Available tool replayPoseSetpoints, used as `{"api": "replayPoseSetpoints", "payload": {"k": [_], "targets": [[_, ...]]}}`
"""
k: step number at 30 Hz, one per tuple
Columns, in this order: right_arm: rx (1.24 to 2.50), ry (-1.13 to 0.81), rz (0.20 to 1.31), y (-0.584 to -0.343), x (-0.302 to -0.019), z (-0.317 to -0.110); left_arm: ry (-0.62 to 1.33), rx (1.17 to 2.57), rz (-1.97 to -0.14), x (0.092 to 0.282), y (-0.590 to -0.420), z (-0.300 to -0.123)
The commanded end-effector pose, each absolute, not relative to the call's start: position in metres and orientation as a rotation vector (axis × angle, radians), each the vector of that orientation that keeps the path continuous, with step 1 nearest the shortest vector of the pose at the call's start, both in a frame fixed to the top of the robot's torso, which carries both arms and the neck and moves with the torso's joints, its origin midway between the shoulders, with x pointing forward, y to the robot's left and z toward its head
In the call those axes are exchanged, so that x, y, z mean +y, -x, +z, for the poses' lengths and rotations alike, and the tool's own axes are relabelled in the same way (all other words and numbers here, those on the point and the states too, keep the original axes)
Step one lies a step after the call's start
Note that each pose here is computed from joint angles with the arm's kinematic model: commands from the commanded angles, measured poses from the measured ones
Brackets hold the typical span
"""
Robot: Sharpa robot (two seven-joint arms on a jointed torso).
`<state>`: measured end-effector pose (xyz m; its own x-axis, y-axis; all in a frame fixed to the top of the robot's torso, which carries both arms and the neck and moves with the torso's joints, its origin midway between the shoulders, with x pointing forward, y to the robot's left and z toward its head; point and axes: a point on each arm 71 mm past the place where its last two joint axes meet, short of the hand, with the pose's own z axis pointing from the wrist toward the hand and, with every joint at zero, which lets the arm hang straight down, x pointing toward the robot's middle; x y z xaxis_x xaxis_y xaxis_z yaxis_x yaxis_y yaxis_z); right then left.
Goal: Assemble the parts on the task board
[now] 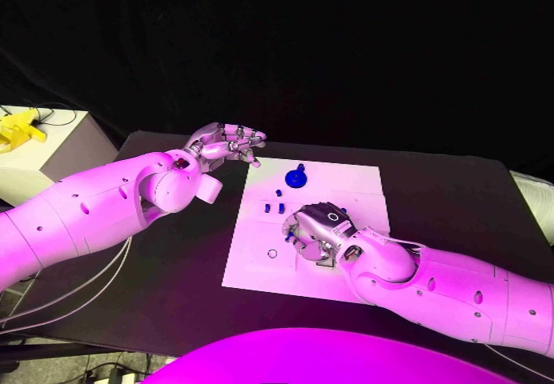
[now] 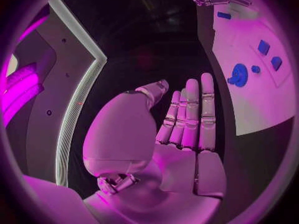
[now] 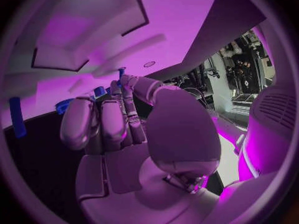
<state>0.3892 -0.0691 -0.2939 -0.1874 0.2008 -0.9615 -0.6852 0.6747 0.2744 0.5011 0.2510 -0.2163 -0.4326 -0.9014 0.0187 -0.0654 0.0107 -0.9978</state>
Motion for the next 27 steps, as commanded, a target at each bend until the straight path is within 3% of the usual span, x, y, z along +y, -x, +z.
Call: {"api": "replayPoseSetpoints", "payload": {"k": [1, 27], "targets": [[1.584, 0.429, 0.819, -0.3886, -0.0686, -0.2976, 1.005, 1.591, -1.529, 0.2485, -0.5002, -0.2151], [1.602, 0.472, 0.854, -0.3835, -0.0658, -0.3012, 1.005, 1.595, -1.529, 0.2491, -0.4997, -0.215]]}}
